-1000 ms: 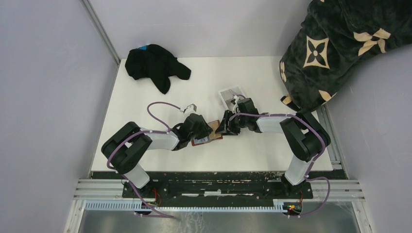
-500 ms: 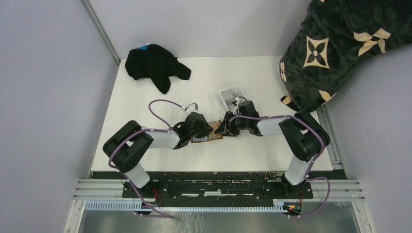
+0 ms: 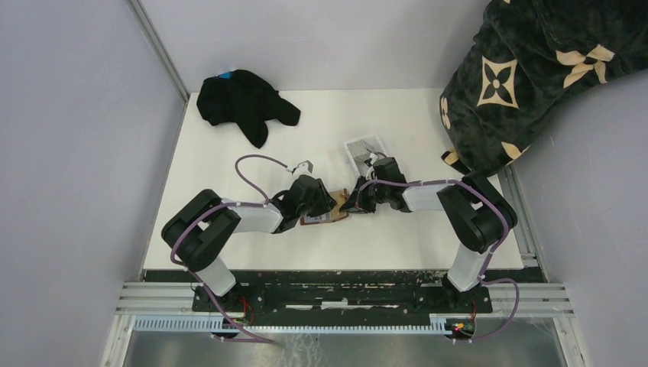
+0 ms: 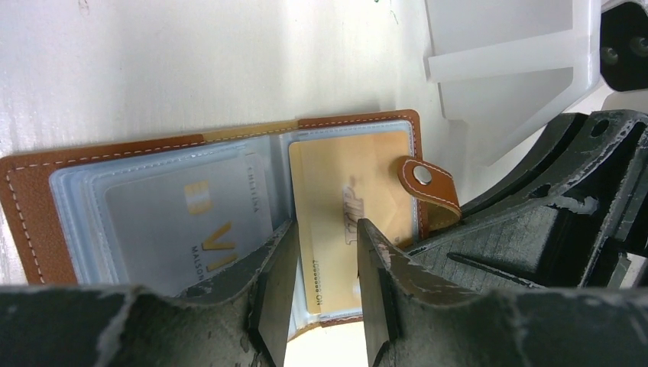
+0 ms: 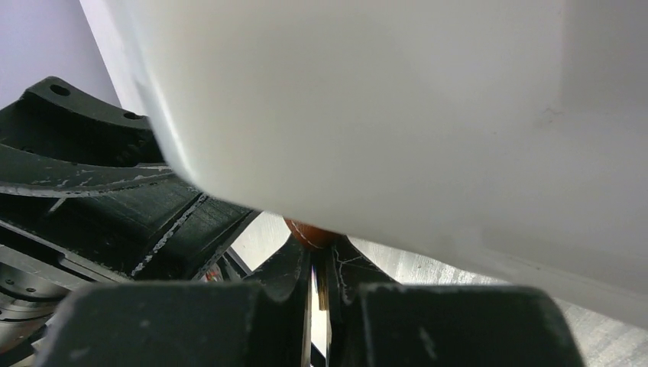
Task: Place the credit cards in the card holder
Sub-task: Insert the credit card into the card holder.
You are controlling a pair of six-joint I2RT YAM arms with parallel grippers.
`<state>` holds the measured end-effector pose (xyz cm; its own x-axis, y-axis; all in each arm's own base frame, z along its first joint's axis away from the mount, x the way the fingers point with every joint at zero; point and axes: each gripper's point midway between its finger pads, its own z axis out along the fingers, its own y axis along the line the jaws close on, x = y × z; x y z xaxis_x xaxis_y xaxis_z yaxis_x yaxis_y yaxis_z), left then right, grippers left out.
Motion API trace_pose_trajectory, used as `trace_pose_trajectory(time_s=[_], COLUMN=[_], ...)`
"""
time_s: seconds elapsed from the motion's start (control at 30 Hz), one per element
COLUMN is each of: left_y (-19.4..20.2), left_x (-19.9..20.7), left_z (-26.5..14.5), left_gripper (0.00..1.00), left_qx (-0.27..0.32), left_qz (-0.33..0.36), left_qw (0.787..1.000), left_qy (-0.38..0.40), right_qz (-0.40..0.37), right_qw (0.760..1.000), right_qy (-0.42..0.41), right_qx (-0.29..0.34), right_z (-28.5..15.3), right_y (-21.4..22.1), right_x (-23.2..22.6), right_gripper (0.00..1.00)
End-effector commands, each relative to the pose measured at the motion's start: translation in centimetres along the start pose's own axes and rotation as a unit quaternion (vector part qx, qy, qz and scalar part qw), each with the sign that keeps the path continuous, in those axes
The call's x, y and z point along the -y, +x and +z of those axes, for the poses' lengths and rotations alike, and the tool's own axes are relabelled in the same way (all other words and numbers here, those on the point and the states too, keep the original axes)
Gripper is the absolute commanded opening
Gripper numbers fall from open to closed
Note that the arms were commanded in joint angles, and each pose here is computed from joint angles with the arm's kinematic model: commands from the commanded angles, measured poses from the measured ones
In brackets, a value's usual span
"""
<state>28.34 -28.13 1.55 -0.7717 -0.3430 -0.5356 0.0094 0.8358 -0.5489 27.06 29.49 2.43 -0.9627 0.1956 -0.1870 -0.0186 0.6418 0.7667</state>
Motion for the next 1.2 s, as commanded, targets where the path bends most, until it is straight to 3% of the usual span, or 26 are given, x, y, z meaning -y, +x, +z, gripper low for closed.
trace_pose_trajectory(time_s=[0.0, 0.23, 0.53, 0.93, 1.17], left_y=[6.2, 2.0, -0.4, 0.6, 1.8], left_x=[-8.7, -6.8, -8.2, -10.9, -9.4], left_z=[-2.0, -3.0, -5.3, -7.8, -6.5], left_gripper=[0.45, 0.46, 0.46, 0.48, 0.50], left_qx=[-0.125, -0.073, -0.030, -0.007, -0.017], left_qz=[0.058, 0.064, 0.036, 0.002, -0.022], left_qw=[0.980, 0.986, 0.987, 0.987, 0.996], left_qy=[-0.140, -0.136, -0.152, -0.159, -0.085], right_qz=[-0.037, -0.080, -0.145, -0.172, -0.171], right_qw=[0.999, 0.996, 0.985, 0.978, 0.978], right_qy=[-0.002, 0.039, 0.095, 0.120, 0.121], right_qx=[0.020, 0.017, 0.008, -0.007, -0.021], right_z=[0.3, -0.5, -1.7, -1.9, -1.6], right_y=[-1.7, -2.8, -3.4, -2.7, -2.1], right_x=[-1.8, -2.4, -3.3, -3.8, -3.7], right_gripper=[0.05, 0.04, 0.03, 0.03, 0.03])
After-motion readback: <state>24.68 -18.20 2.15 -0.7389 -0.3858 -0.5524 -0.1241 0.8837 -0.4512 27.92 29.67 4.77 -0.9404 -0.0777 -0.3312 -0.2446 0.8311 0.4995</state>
